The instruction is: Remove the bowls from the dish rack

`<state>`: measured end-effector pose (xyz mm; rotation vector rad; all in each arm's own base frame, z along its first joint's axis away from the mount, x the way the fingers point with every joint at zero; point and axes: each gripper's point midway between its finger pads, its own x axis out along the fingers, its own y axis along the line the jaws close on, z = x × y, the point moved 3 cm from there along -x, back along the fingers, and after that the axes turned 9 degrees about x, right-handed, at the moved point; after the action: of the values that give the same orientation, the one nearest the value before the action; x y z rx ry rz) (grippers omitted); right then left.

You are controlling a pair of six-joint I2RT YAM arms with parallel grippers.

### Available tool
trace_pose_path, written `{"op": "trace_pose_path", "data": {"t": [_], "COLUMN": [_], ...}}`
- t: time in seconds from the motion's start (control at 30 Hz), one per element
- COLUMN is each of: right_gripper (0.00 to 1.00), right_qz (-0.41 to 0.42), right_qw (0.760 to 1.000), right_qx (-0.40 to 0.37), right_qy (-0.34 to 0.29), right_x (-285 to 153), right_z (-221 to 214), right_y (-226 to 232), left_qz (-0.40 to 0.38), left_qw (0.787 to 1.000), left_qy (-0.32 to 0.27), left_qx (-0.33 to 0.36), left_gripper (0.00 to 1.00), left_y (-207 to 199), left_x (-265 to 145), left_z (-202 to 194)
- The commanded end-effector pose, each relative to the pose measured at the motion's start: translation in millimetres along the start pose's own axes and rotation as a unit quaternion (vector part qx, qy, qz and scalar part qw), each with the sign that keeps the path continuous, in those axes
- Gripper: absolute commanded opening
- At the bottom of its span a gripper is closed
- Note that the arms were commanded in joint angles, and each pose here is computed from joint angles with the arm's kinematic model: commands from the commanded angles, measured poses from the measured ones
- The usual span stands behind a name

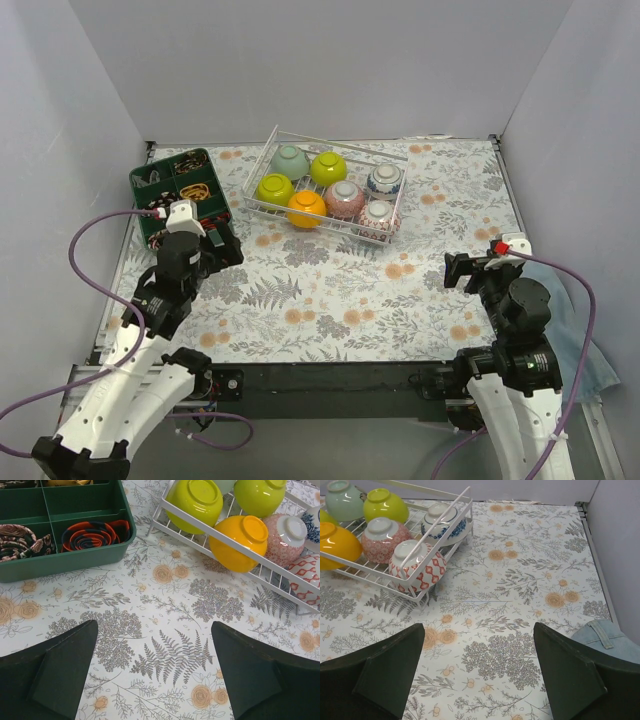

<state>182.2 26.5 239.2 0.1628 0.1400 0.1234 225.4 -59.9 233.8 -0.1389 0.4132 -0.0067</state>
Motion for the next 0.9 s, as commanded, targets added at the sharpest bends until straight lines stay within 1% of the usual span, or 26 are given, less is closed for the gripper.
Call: {"op": "trace_pose_path", "data": {"t": [0.0, 0.13, 0.3, 0.37, 0.4, 0.5, 0.57, 0.63, 0.67, 0.73, 0.77, 0.83, 0.87], "right_gripper": [0.99, 0.99, 0.99, 0.99, 0.99, 0.98, 0.99, 0.99, 0.99, 0.99, 0.99, 0.99, 0.98], "right_qz": [0.016, 0.020, 0.047, 0.073, 0.081, 0.105, 0.126, 0.132, 0.143, 0.149, 0.147, 0.156, 0.169], "right_qw": [1.000, 1.000, 0.999, 0.997, 0.997, 0.994, 0.992, 0.991, 0.990, 0.988, 0.989, 0.987, 0.985], "right_qx": [-0.007, -0.005, -0.004, -0.004, -0.003, 0.003, 0.004, 0.009, 0.011, 0.011, 0.009, 0.005, 0.002], "right_qy": [-0.023, -0.017, -0.004, 0.005, 0.004, 0.006, 0.008, 0.011, 0.015, 0.026, 0.025, 0.025, 0.025], "right_x": [5.5, 7.8, 10.5, 12.5, 13.2, 15.1, 14.2, 14.6, 13.4, 12.9, 12.2, 10.0, 7.5], "right_z": [10.6, 9.6, 7.9, 5.7, 6.9, 10.1, 11.5, 11.4, 10.0, 6.9, 7.5, 9.6, 9.9], "right_y": [5.1, 6.8, 15.3, 23.9, 26.7, 37.9, 46.8, 51.3, 57.0, 61.5, 63.2, 68.1, 73.4], "left_qz": [-0.018, -0.023, -0.024, -0.025, -0.026, -0.042, -0.065, -0.064, -0.067, -0.063, -0.067, -0.064, -0.069], "left_qw": [1.000, 1.000, 0.999, 0.999, 0.999, 0.998, 0.997, 0.996, 0.997, 0.996, 0.996, 0.995, 0.995], "left_qy": [-0.014, -0.014, 0.006, 0.015, 0.028, 0.037, 0.036, 0.051, 0.045, 0.068, 0.062, 0.080, 0.073], "left_qx": [0.010, 0.017, 0.027, 0.028, 0.029, 0.021, 0.021, 0.017, 0.014, 0.013, 0.004, 0.000, -0.008], "left_gripper": [0.98, 0.98, 0.98, 0.98, 0.98, 0.98, 0.98, 0.98, 0.98, 0.98, 0.98, 0.98, 0.98], "left_y": [-8.0, -13.2, -23.0, -26.0, -29.2, -39.7, -49.8, -54.2, -58.2, -62.2, -66.8, -72.6, -78.5], "left_x": [6.2, 14.1, 31.9, 37.3, 43.5, 51.0, 52.4, 59.4, 59.4, 68.5, 69.0, 78.8, 79.5], "left_z": [8.7, 13.4, 19.1, 20.4, 17.5, 23.8, 33.5, 34.3, 44.6, 42.6, 54.9, 53.1, 64.7]}}
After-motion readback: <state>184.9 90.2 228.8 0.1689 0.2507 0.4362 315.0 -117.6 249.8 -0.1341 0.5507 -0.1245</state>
